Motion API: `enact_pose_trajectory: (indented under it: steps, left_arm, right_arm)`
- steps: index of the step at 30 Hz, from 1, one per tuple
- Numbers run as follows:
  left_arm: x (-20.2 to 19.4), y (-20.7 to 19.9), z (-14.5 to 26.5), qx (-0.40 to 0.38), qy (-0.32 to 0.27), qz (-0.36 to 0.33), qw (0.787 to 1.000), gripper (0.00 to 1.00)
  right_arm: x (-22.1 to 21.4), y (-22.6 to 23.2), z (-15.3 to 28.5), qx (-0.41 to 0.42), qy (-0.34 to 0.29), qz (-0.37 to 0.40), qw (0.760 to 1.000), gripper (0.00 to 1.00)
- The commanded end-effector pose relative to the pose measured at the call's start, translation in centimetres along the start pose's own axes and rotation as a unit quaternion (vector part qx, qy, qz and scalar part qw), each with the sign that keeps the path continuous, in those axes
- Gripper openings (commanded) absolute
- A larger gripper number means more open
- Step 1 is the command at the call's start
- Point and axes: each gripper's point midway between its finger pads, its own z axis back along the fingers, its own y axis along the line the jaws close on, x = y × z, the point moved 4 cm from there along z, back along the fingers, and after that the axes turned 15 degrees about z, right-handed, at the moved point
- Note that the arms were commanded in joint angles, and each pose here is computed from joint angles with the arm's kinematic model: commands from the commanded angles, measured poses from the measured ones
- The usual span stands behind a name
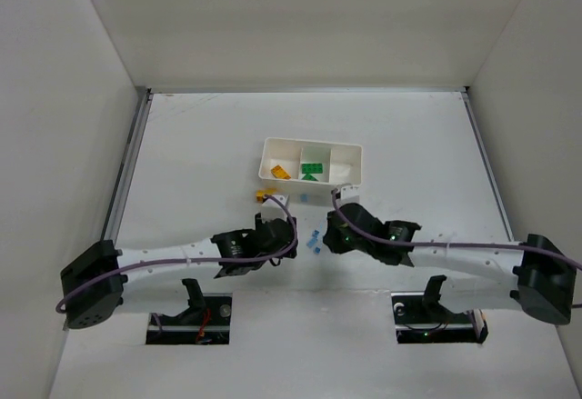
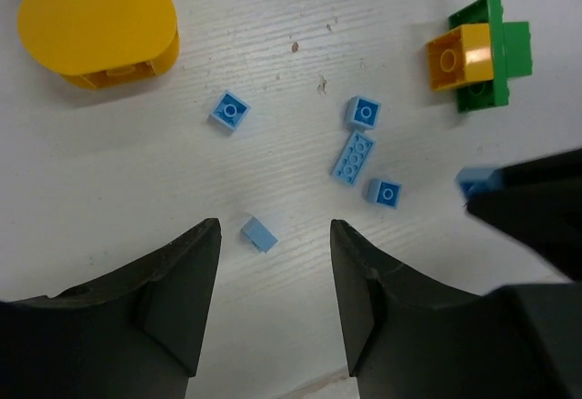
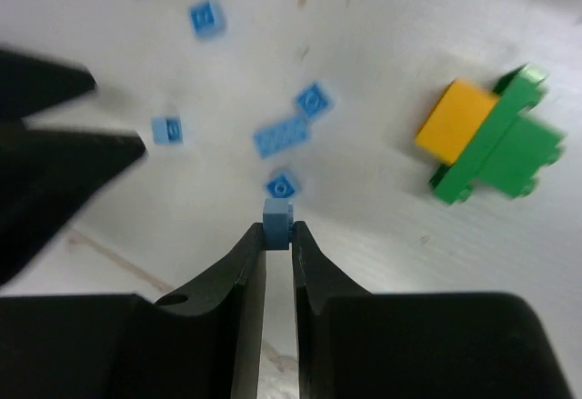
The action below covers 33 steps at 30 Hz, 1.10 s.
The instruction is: Sort the legos into containers by color
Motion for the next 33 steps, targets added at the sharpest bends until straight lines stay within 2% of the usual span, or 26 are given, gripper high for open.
enact_pose_trajectory:
  steps: [1, 6, 13, 22, 27, 33]
  left_arm:
    - [-0.6, 0.2, -0.3, 0.023, -0.005, 0.033, 0.999, 0.49]
    - [-1.1, 0.4, -0.8, 0.038, -0.006, 0.033, 0.999, 0.45]
    - [-2.1, 0.4, -1.7, 0.051, -0.007, 0.019, 0.999, 0.44]
    - [-2.5, 0.8, -2.1, 0.059, -0.007, 0.01, 0.998, 0.43]
    - [-2.8, 1.0, -2.2, 0.063, -0.002, 0.004, 0.998, 0.41]
    - [-3.1, 1.4, -2.3, 0.068, 0.002, 0.001, 0.998, 0.39]
  right_arm:
    - [6.6, -1.2, 1.4, -0.004, -0.103, -0.029, 0.994, 0.16]
    - [12.5, -5.1, 1.9, -0.044, -0.172, -0.043, 0.983, 0.17]
    - [17.0, -9.1, 0.2, -0.095, -0.2, -0.054, 0.974, 0.17]
    - [17.5, -13.1, -2.7, -0.15, -0.174, -0.075, 0.97, 0.18]
    - [17.2, -13.6, -3.7, -0.164, -0.164, -0.076, 0.97, 0.37]
    - [17.7, -13.6, -3.2, -0.165, -0.176, -0.077, 0.967, 0.4]
